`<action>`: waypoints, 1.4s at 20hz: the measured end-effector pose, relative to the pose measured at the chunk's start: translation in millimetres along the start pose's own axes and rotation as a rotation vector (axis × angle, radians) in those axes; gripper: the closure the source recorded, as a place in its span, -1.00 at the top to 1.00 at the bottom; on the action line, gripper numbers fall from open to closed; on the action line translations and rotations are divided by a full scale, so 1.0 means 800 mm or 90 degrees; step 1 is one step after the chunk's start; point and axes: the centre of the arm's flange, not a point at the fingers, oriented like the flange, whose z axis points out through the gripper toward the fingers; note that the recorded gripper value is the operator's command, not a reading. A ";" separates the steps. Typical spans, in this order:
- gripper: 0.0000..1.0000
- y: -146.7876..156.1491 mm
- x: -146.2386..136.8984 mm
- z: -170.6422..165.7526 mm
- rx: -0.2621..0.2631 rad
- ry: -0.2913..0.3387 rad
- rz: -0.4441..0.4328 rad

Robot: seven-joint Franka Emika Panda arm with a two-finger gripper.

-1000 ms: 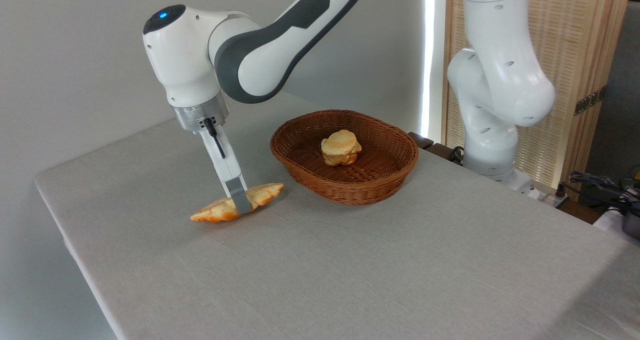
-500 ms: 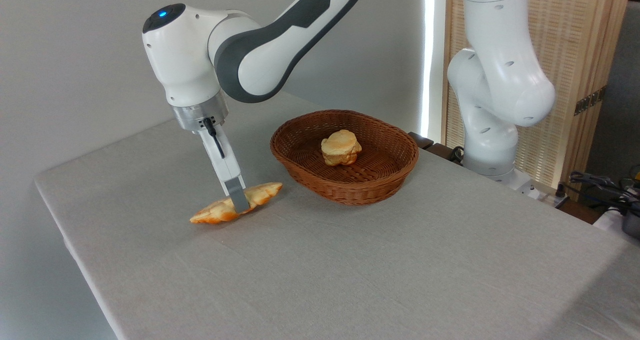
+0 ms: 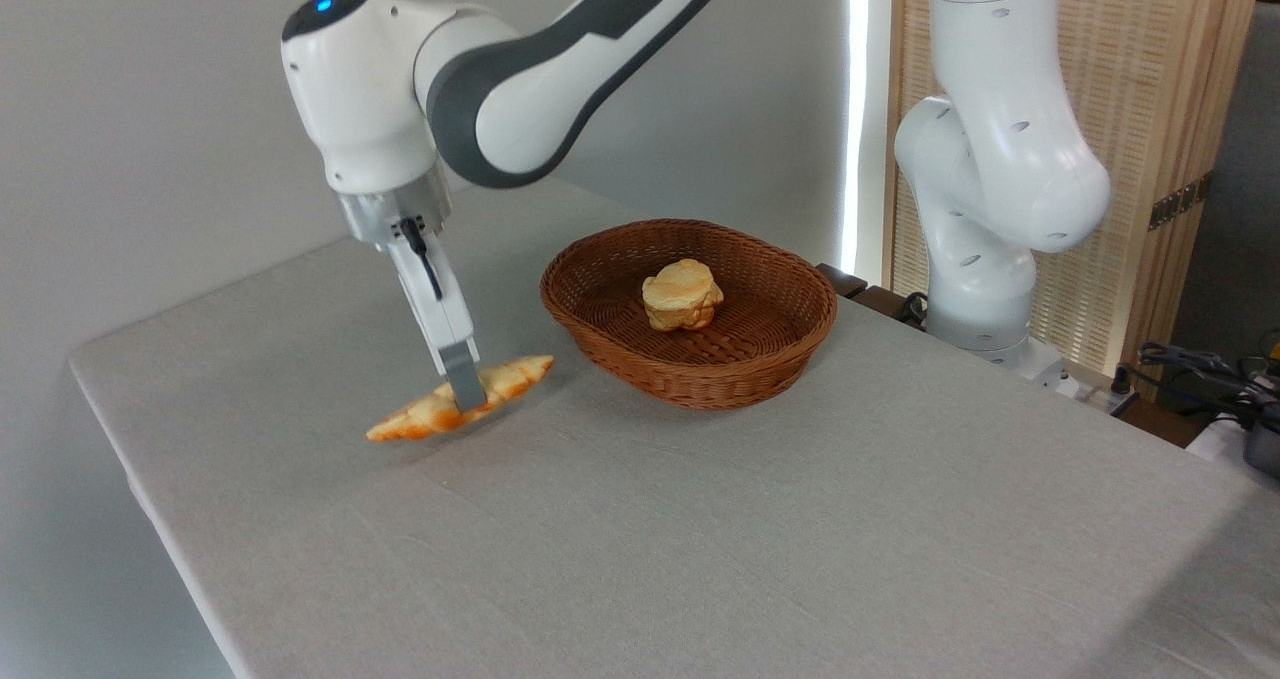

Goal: Put bread into the basket
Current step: 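Lift the croissant and carry it over the wicker basket, then lower the croissant into the basket and open the gripper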

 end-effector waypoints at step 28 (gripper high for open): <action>1.00 0.180 -0.084 -0.092 -0.183 -0.206 -0.007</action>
